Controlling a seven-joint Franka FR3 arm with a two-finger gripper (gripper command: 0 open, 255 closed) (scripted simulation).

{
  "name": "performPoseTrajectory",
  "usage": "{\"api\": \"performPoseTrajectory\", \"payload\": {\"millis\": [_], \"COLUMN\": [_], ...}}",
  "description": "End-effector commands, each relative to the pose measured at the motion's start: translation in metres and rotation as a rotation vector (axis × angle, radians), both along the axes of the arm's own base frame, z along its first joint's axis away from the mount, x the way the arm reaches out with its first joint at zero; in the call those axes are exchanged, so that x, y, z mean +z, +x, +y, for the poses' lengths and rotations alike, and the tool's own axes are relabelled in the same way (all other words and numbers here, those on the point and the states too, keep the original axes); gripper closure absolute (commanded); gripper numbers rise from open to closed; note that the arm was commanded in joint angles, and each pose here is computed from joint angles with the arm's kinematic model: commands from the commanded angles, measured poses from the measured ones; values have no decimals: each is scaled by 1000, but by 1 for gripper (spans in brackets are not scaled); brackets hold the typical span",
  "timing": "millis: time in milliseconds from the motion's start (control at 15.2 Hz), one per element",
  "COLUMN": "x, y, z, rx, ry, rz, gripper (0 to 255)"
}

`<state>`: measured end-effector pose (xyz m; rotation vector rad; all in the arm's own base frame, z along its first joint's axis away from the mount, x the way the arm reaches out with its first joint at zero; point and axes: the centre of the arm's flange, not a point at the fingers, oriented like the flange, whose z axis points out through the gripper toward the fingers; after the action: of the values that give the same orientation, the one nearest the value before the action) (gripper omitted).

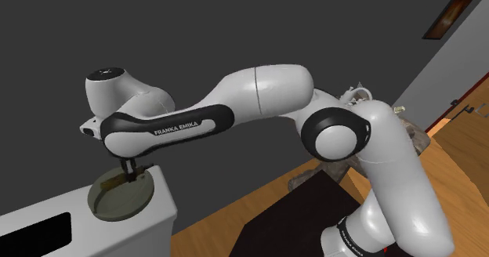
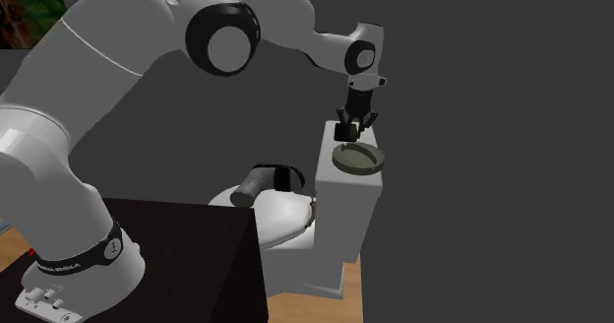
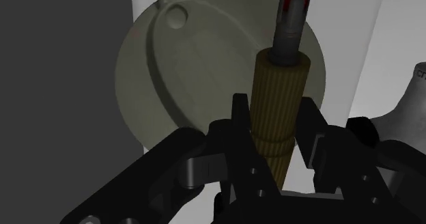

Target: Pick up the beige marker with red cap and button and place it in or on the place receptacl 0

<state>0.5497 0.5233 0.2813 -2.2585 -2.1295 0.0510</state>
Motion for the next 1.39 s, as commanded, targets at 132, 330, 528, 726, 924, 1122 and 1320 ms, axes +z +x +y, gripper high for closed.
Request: {"api": "performPoseTrajectory", "payload": {"millis": [132, 330, 528, 726, 924, 1122, 1320], "x": [-2, -17, -33, -49, -65, -77, -77], "y": [28, 28, 28, 28, 28, 28, 28], "z": [27, 27, 27, 27, 27, 27, 27], "rx": [-1, -1, -1, -1, -1, -1, -1], "ry": [-2, -2, -1, -2, -2, -1, -2], "rz": [1, 1, 1, 1, 1, 1, 1], "gripper": [255, 255, 255, 255, 255, 255, 255]}}
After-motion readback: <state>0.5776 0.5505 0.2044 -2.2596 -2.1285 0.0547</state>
